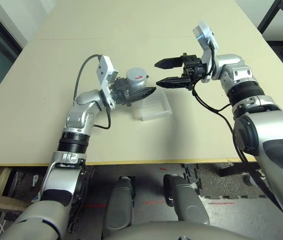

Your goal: Pour the medicine from the bottle into the box.

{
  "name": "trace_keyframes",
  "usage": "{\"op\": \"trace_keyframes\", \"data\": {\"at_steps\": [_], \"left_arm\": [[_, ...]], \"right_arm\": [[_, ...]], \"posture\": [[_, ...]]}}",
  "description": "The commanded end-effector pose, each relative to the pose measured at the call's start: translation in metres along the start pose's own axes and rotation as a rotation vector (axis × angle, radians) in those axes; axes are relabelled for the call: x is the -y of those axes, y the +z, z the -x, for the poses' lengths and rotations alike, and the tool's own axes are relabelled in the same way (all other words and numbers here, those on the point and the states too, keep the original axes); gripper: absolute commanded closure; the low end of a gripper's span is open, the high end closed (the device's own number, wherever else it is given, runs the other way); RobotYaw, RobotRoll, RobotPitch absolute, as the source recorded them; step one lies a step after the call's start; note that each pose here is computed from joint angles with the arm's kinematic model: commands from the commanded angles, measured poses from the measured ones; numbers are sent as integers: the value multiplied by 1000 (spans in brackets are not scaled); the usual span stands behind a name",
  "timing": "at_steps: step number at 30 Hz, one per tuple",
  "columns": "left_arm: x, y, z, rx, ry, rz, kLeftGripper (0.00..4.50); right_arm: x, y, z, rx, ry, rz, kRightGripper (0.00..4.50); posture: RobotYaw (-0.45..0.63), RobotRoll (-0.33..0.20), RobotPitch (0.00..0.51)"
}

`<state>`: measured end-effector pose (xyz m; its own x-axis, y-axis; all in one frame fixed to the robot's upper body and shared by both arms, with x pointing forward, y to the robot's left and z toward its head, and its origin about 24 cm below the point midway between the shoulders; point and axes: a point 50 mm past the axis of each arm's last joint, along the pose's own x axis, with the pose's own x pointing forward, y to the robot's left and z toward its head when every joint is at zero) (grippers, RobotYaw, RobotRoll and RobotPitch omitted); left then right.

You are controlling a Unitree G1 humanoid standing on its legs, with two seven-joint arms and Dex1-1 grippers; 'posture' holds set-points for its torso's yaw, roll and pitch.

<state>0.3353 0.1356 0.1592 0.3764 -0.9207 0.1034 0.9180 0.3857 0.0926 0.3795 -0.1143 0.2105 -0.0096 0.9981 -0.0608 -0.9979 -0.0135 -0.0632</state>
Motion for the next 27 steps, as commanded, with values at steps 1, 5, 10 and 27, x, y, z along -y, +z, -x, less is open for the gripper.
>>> {"op": "trace_keyframes", "data": {"at_steps": [1,5,10,27], "left_arm": [[1,1,-2,-11,-21,-17,1832],[2,2,-4,-8,-31,-20,1832],[2,2,-5,-7,-34,-22,1832],[3,2,-8,-2,-36,-24,1832]], "right_arm": [[0,10,-6,29,22,24,0],[-1,14,-17,57,64,10,0],[-3,15,-26,66,90,12,0],[-6,12,-48,41,138,35,0]], "posture": [[-55,0,163],[-56,0,164],[-55,0,163],[-54,0,165]]}}
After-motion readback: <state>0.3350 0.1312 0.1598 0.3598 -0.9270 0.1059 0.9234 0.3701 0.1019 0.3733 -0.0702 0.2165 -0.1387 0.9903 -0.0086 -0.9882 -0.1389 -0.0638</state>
